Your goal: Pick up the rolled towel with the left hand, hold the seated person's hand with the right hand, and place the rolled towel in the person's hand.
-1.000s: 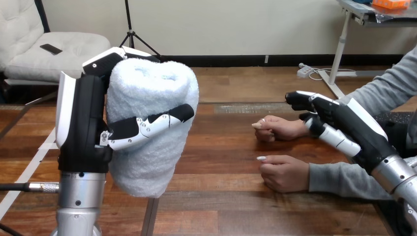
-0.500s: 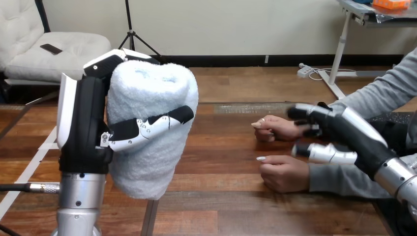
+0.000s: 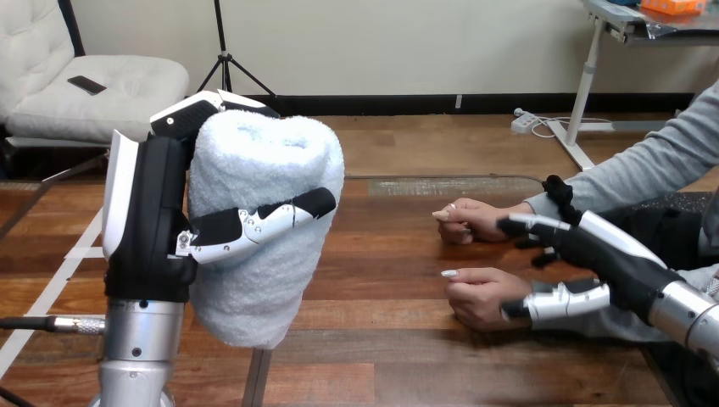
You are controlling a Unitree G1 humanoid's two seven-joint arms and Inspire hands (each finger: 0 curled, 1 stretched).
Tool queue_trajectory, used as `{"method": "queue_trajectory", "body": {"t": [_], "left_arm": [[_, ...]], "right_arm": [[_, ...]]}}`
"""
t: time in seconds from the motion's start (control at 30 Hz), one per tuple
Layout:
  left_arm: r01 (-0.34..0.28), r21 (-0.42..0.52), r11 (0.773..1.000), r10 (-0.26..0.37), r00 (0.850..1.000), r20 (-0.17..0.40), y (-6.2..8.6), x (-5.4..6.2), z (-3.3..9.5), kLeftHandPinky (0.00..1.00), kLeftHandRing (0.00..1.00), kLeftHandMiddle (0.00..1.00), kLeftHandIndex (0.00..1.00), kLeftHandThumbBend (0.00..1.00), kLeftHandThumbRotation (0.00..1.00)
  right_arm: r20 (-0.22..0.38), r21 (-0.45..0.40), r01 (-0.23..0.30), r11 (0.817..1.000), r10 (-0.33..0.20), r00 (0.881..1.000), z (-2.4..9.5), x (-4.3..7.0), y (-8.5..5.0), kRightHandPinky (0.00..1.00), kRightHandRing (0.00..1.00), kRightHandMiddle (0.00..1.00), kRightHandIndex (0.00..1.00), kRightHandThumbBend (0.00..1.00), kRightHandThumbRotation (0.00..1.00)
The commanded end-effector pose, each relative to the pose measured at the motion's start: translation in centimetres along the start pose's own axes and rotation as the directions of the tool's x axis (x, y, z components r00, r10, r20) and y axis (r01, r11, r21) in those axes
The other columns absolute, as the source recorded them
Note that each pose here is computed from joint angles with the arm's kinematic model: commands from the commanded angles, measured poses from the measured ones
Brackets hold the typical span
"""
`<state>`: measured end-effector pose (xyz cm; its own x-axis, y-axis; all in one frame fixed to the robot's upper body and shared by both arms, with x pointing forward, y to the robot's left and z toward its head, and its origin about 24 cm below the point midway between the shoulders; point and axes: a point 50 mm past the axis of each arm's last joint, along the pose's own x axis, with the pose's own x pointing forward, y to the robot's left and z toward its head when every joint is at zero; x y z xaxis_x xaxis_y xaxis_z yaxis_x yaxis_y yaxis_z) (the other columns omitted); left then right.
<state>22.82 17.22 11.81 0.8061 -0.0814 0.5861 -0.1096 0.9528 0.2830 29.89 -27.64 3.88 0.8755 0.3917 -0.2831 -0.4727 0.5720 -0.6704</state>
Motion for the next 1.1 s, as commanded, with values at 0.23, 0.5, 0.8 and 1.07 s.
{"method": "queue_trajectory", "body": {"t": [0.23, 0.5, 0.8, 1.07], "left_arm": [[-0.035, -0.035, 0.999, 0.038, 0.994, 0.105, 0.5, 1.8, 1.2, 0.28, 0.32, 0.37, 0.39, 0.71, 0.0], [-0.036, -0.034, 0.999, 0.039, 0.994, 0.103, 0.6, 1.8, 1.2, 0.28, 0.32, 0.37, 0.39, 0.71, 0.0], [-0.034, -0.035, 0.999, 0.037, 0.995, 0.096, 0.7, 1.7, 1.1, 0.28, 0.32, 0.37, 0.39, 0.71, 0.0], [-0.034, -0.04, 0.999, 0.038, 0.995, 0.093, 0.7, 1.7, 1.1, 0.28, 0.32, 0.37, 0.39, 0.71, 0.0]], "right_arm": [[-0.009, -0.087, 0.041, 0.995, -0.042, 0.999, 1.3, 1.1, -2.8, 0.8, 0.9, 0.94, 0.92, 1.0, 0.29], [-0.043, -0.107, 0.019, 0.994, -0.024, 0.999, 0.9, 1.2, -2.5, 0.8, 0.91, 0.93, 0.91, 1.0, 0.28], [-0.078, -0.151, -0.005, 0.989, -0.007, 0.997, 0.7, 1.4, -2.4, 0.85, 0.91, 0.92, 0.91, 1.0, 0.26], [-0.109, -0.188, -0.008, 0.982, -0.012, 0.994, 0.4, 1.6, -2.3, 0.82, 0.9, 0.91, 0.9, 1.0, 0.2]]}}
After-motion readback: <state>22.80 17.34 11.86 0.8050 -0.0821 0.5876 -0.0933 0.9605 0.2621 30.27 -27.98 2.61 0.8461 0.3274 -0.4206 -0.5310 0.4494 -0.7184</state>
